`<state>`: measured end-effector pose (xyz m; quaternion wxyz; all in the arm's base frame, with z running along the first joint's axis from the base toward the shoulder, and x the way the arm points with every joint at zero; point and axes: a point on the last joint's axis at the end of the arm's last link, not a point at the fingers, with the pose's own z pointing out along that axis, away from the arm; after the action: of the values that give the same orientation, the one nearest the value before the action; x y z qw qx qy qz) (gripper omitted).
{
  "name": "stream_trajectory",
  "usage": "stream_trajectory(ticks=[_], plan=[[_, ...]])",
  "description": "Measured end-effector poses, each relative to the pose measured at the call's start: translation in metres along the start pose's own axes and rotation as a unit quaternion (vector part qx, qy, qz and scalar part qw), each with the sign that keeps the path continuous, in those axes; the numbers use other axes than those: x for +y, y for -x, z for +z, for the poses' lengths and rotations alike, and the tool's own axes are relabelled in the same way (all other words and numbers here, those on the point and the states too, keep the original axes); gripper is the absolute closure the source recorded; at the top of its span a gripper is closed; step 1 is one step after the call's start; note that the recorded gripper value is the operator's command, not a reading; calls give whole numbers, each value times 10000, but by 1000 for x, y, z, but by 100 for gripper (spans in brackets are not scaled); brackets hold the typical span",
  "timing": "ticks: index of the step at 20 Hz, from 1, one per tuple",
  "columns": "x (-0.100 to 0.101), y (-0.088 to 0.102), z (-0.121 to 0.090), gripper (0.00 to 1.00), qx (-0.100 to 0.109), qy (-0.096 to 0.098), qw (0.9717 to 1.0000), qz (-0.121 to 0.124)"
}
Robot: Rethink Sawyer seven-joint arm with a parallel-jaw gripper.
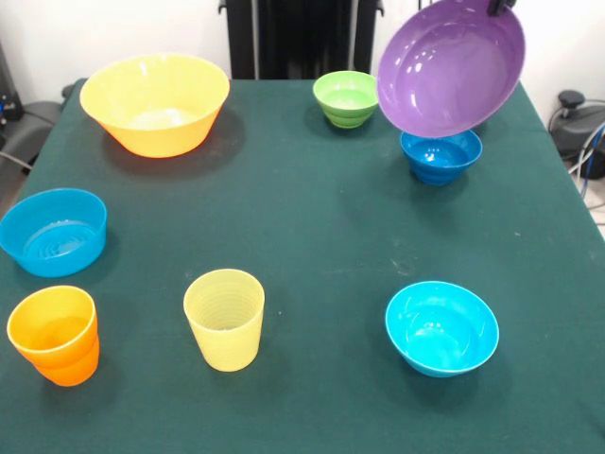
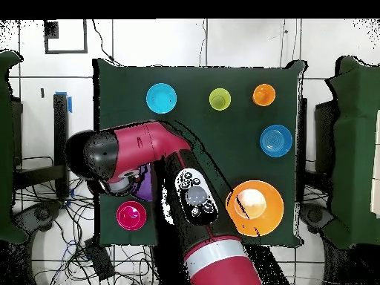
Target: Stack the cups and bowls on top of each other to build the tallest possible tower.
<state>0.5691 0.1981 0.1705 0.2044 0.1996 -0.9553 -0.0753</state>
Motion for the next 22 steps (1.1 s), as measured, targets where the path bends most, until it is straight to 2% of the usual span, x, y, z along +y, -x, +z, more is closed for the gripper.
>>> stream_trajectory(ticks=[8, 22], plan=[[2, -8, 7, 100, 123, 125, 9998, 47], [1, -10, 9, 100, 149, 112, 9998, 47]])
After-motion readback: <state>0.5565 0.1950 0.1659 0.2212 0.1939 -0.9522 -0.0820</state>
